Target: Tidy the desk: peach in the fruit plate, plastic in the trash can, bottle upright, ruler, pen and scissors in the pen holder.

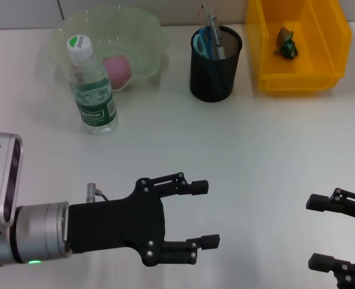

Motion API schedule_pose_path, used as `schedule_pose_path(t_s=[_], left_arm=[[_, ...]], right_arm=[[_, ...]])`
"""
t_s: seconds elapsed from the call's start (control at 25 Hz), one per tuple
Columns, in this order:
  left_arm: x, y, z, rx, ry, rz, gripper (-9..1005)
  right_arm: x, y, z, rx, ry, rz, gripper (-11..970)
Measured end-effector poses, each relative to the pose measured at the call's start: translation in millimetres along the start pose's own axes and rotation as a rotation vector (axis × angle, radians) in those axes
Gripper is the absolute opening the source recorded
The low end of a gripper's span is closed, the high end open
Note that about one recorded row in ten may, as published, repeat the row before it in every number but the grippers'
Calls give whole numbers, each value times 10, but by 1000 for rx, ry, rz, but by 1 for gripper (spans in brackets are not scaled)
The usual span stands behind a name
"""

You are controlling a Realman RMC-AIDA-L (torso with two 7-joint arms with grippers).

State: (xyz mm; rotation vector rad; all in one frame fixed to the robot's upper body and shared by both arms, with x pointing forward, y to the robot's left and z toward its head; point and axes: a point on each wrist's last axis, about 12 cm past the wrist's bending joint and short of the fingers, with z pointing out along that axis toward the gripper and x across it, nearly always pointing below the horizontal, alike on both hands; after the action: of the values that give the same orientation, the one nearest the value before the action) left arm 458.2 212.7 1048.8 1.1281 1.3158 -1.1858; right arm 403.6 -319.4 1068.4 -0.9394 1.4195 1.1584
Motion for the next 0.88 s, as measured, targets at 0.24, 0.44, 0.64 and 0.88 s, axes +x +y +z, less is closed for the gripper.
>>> schedule_pose_path(t_s=[0.24, 0.44, 0.64, 0.88], left_arm=[[3, 0, -6, -5, 0, -1, 787], [8, -3, -9, -8, 0, -9, 787], [33, -18, -42, -1, 24, -39, 787], [66, -60, -209, -34, 36, -56, 787]], right_arm=[[32, -20, 5, 16, 25, 7, 827], [42, -31, 16, 13, 37, 10, 827], [42, -121, 131, 4, 28, 18, 827], [-13, -304, 402, -64, 26, 18, 827]])
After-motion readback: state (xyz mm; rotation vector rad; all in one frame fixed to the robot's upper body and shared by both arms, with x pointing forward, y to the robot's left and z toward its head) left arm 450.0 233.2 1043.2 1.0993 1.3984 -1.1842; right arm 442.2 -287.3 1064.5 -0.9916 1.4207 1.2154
